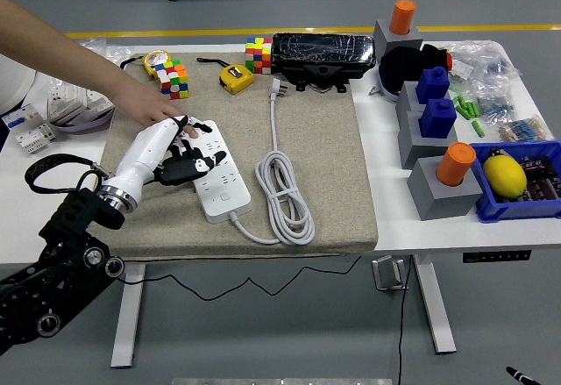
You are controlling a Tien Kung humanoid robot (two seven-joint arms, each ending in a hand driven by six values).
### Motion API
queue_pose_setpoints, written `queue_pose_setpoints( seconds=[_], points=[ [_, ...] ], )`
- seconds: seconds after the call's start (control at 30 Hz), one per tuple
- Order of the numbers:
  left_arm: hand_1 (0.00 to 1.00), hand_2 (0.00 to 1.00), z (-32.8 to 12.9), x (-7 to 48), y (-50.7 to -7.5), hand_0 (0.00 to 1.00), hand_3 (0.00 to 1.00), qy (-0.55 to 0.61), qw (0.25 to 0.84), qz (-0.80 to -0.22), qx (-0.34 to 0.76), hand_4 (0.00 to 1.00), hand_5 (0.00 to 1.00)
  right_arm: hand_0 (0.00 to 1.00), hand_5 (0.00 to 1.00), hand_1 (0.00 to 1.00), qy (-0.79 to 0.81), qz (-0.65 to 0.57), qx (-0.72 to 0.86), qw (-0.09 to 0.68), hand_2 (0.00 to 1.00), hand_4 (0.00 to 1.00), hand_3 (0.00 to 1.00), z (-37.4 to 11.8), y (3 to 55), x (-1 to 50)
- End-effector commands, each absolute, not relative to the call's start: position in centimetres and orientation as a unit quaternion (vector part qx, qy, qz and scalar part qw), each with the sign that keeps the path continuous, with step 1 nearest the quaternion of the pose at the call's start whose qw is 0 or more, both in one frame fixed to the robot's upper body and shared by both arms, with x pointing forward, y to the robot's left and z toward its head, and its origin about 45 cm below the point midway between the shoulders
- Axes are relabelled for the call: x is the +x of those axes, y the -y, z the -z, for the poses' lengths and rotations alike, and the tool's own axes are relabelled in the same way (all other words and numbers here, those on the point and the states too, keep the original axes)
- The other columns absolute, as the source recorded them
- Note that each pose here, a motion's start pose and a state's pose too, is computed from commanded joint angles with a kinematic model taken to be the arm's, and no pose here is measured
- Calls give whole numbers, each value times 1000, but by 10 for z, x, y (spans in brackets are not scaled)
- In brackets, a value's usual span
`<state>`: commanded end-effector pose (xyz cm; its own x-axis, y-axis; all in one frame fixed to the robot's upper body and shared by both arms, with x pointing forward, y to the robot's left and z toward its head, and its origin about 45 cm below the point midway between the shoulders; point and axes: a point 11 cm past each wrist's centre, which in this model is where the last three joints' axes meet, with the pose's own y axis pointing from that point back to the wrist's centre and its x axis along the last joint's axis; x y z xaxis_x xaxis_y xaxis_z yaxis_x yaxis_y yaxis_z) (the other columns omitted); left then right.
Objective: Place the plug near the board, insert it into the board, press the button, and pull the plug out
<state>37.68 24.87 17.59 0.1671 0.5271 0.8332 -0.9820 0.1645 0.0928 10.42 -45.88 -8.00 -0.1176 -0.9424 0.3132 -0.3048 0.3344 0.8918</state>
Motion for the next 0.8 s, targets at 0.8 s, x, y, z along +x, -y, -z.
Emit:
queue_pose_setpoints(
  seconds=[0.8],
  points=[
    [678, 673, -147, 380, -257, 733, 711, 337, 665, -528, 405, 876, 445, 650, 548, 645, 667, 339, 465, 473, 633, 983, 561, 80, 460, 101]
  ],
)
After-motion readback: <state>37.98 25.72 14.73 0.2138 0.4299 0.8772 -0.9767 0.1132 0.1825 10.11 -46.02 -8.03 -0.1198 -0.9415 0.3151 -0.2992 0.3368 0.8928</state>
